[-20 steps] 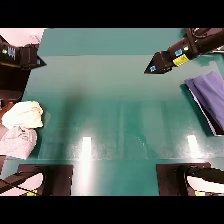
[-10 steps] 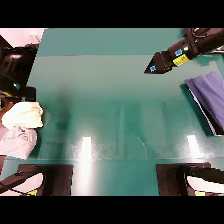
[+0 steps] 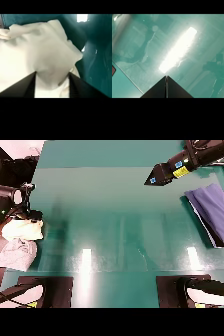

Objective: Fold the shirts.

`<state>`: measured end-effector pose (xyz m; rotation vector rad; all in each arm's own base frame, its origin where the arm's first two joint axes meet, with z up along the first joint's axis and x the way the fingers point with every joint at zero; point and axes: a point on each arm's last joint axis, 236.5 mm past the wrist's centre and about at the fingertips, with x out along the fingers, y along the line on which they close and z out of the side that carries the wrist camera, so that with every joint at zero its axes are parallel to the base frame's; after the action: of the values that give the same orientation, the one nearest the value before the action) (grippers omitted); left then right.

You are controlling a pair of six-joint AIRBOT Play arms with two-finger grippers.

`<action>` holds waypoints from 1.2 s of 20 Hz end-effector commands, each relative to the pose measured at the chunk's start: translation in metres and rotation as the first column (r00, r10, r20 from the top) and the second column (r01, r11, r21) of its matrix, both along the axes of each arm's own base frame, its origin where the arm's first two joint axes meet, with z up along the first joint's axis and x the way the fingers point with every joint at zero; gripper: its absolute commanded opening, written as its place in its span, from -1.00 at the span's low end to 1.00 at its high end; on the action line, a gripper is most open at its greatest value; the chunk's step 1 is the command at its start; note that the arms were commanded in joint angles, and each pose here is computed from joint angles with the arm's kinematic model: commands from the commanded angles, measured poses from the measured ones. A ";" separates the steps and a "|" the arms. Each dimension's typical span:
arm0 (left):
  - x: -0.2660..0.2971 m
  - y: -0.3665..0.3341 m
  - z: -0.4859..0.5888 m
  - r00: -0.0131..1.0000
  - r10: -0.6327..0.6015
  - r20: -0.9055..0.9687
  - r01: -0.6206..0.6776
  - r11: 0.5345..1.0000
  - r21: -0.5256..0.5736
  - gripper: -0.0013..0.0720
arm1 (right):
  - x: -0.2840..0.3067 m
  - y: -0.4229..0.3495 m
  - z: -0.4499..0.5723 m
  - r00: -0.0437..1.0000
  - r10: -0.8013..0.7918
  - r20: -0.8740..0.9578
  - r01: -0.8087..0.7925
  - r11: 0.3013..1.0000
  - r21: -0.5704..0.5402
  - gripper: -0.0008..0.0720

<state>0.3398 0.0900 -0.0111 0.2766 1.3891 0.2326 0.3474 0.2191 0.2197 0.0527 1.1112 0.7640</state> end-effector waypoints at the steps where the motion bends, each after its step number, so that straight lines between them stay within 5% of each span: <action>1: 0.005 0.002 -0.005 1.000 0.008 0.021 -0.008 1.000 0.009 -0.73 | 0.000 0.000 0.000 1.000 -0.001 0.000 0.001 1.000 0.000 -0.92; 2: 0.006 0.003 -0.004 1.000 0.008 0.022 -0.008 1.000 0.011 -0.88 | 0.000 0.000 0.000 1.000 -0.001 0.000 0.001 1.000 0.000 -0.92; 7: 0.036 -0.020 0.065 0.980 0.004 0.201 0.013 0.997 -0.082 -0.90 | 0.003 -0.001 0.009 0.999 -0.017 0.036 0.016 1.000 0.017 -0.92; 10: 0.053 -0.078 0.179 0.880 -0.080 0.468 0.212 0.948 -0.237 -0.90 | 0.016 -0.018 0.034 0.987 -0.097 0.125 0.089 0.994 0.062 -0.92; 12: 0.037 -0.143 0.253 0.792 -0.113 0.600 0.408 0.829 -0.382 -0.90 | 0.027 -0.037 0.050 0.970 -0.167 0.177 0.153 0.984 0.092 -0.92; 16: -0.024 -0.252 0.376 0.580 -0.173 0.796 0.772 0.430 -0.468 -0.90 | 0.036 -0.070 0.063 0.944 -0.255 0.210 0.237 0.965 0.109 -0.92; 17: -0.031 -0.260 0.398 0.532 -0.154 0.832 0.809 0.382 -0.446 -0.90 | 0.037 -0.075 0.062 0.942 -0.265 0.207 0.248 0.963 0.107 -0.92; 19: -0.033 -0.271 0.416 0.461 -0.157 0.873 0.848 0.369 -0.381 -0.91 | 0.039 -0.081 0.062 0.938 -0.279 0.205 0.263 0.959 0.105 -0.92; 24: -0.019 -0.344 0.345 0.532 -0.352 0.770 0.846 0.265 -0.463 -0.90 | 0.039 -0.081 0.062 0.939 -0.277 0.205 0.261 0.960 0.105 -0.92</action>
<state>0.3222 -0.2128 0.3590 -0.0913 0.5001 -0.9065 0.3854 0.1406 0.2807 0.1759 0.8462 0.5556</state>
